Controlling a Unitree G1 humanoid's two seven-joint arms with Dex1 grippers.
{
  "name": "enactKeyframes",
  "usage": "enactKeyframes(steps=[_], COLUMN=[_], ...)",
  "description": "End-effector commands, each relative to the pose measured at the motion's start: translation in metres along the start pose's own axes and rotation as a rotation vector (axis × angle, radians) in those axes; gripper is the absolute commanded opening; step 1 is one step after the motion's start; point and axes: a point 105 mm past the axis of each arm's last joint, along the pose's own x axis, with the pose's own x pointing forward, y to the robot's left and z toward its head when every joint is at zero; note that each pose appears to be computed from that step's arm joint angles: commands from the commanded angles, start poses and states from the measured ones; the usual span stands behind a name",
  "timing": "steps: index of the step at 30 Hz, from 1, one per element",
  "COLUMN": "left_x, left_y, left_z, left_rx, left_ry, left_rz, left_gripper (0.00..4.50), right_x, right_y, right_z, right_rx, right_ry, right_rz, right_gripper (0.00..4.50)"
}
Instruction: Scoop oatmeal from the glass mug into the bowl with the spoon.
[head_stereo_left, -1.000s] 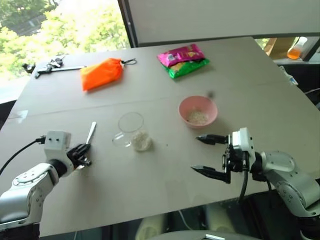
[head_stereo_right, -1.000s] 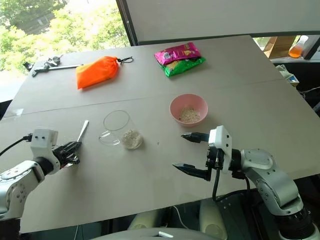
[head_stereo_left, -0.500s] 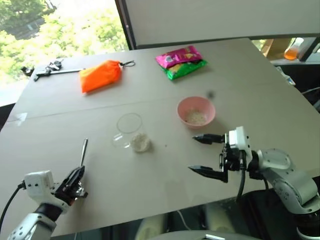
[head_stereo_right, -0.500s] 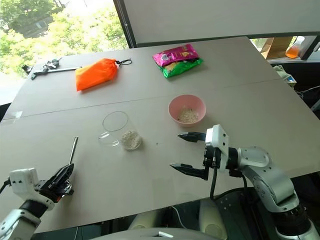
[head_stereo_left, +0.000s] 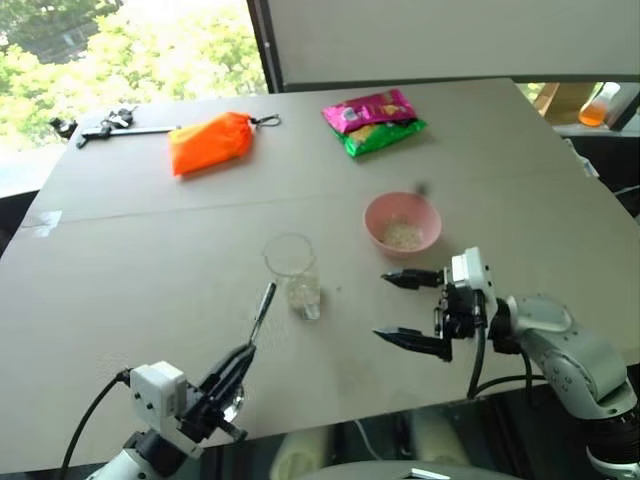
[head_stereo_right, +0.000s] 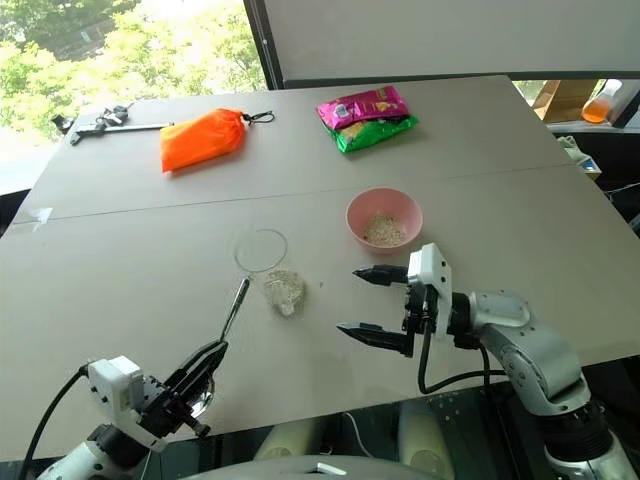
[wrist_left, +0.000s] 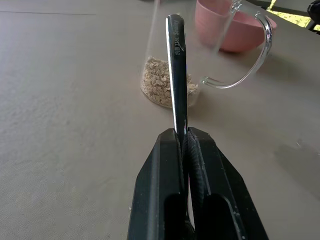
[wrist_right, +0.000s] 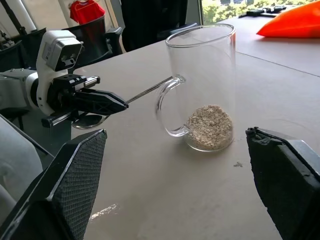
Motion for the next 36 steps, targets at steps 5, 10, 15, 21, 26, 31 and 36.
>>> enactKeyframes(steps=[5, 10, 15, 21, 26, 31, 36], left_x=[-0.004, -0.005, -0.017, -0.029, -0.018, 0.019, 0.051], left_y=[0.004, -0.001, -0.013, -0.033, -0.034, -0.029, -0.032], left_z=[0.007, 0.007, 0.001, -0.007, -0.006, -0.002, 0.002], left_rx=[0.043, 0.026, 0.03, 0.064, 0.14, 0.225, 0.277], left_ry=[-0.015, -0.024, 0.017, 0.088, 0.088, 0.043, 0.0], left_rz=[-0.022, -0.052, -0.137, -0.302, -0.41, -0.483, -0.562], left_gripper=[0.1, 0.1, 0.1, 0.1, 0.1, 0.1, 0.1], right_x=[0.002, 0.002, -0.001, -0.004, -0.003, 0.0, 0.001], right_y=[0.005, 0.007, 0.016, 0.025, 0.023, 0.019, 0.011], right_z=[0.0, -0.002, -0.008, -0.015, -0.013, -0.011, -0.011], right_rx=[0.011, 0.028, 0.125, 0.206, 0.225, 0.255, 0.362], right_ry=[-0.019, -0.022, -0.003, 0.034, 0.044, 0.05, 0.014], right_rz=[-0.021, -0.029, 0.006, 0.032, 0.02, -0.009, -0.097], right_gripper=[4.5, 4.5, 4.5, 4.5, 4.5, 4.5, 4.5])
